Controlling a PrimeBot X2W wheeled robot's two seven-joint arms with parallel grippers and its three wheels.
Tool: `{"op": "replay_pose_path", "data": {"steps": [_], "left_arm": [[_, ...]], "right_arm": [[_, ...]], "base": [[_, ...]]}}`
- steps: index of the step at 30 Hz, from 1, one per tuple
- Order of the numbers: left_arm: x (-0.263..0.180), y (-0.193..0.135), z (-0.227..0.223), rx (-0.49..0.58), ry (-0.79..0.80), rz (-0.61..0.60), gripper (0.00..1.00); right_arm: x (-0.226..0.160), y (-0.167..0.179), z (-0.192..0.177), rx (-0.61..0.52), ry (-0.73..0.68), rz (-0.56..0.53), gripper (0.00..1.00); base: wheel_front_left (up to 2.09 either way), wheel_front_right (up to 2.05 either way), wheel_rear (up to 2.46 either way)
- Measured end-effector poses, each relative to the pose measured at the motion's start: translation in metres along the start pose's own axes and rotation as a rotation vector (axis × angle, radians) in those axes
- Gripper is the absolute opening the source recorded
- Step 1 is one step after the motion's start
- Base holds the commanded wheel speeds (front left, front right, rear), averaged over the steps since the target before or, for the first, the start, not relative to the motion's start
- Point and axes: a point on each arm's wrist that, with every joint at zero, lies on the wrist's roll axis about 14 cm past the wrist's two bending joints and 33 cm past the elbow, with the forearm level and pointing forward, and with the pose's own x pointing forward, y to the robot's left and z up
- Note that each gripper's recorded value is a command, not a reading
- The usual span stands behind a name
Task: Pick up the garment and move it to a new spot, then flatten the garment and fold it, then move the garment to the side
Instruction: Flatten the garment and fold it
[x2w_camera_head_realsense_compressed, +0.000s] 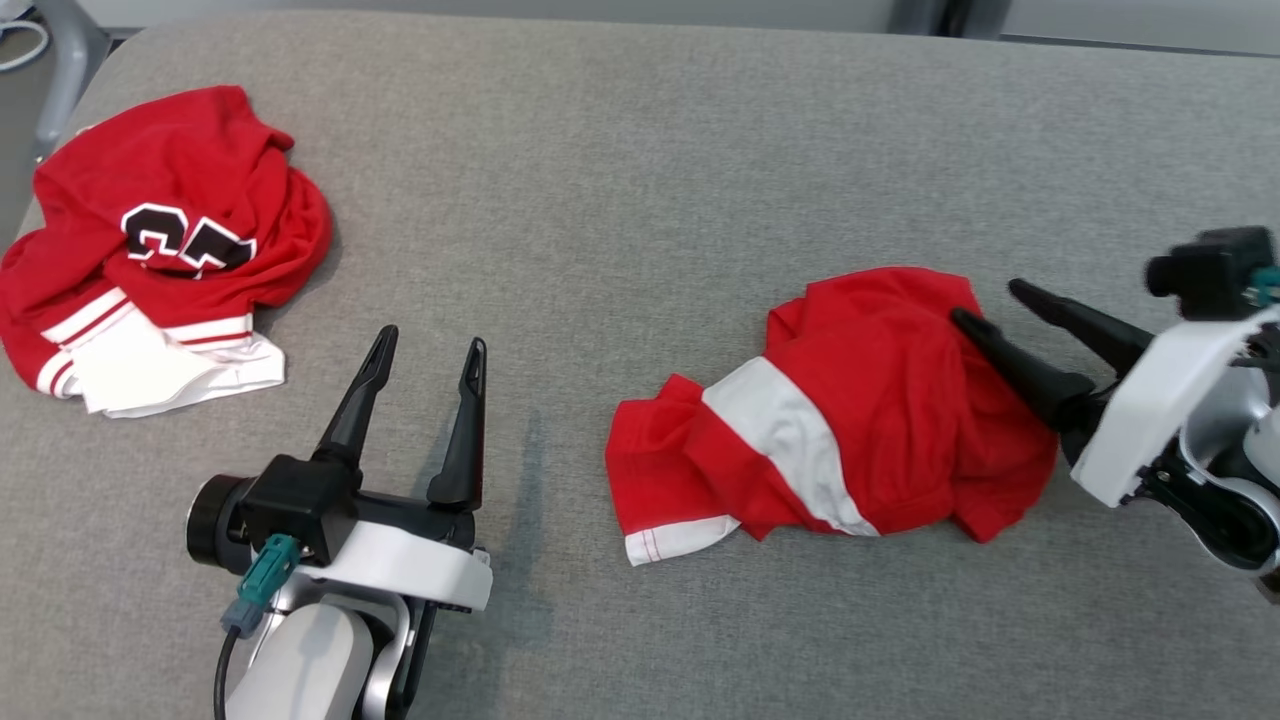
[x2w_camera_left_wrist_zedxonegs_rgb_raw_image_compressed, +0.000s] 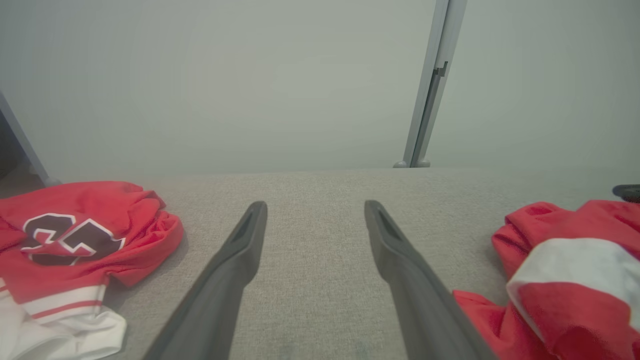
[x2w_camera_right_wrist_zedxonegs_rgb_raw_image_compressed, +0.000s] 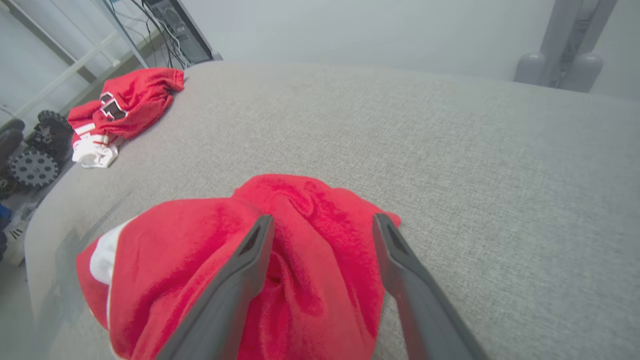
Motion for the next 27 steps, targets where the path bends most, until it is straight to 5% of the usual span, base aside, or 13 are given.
{"op": "replay_pose_path", "data": {"steps": [10, 13, 20, 27], "left_arm": [[0.000, -0.004, 0.011, 0.009, -0.024, -0.021, 1.00], [-0.001, -0.006, 0.016, 0.013, -0.034, -0.024, 1.00], [-0.009, -0.007, 0.029, 0.018, -0.055, -0.025, 1.00], [-0.023, -0.011, 0.040, 0.008, -0.081, -0.027, 1.00]], "right_arm": [[-0.074, -0.062, 0.035, 0.162, -0.442, -0.305, 1.00], [-0.105, -0.067, 0.066, 0.104, -0.615, -0.388, 1.00], [-0.151, -0.025, 0.076, -0.088, -0.779, -0.493, 1.00], [-0.167, 0.014, 0.042, -0.145, -0.747, -0.551, 1.00]], "base": [[0.00, 0.00, 0.00], [0.00, 0.00, 0.00], [0.00, 0.00, 0.00], [0.00, 0.00, 0.00]]}}
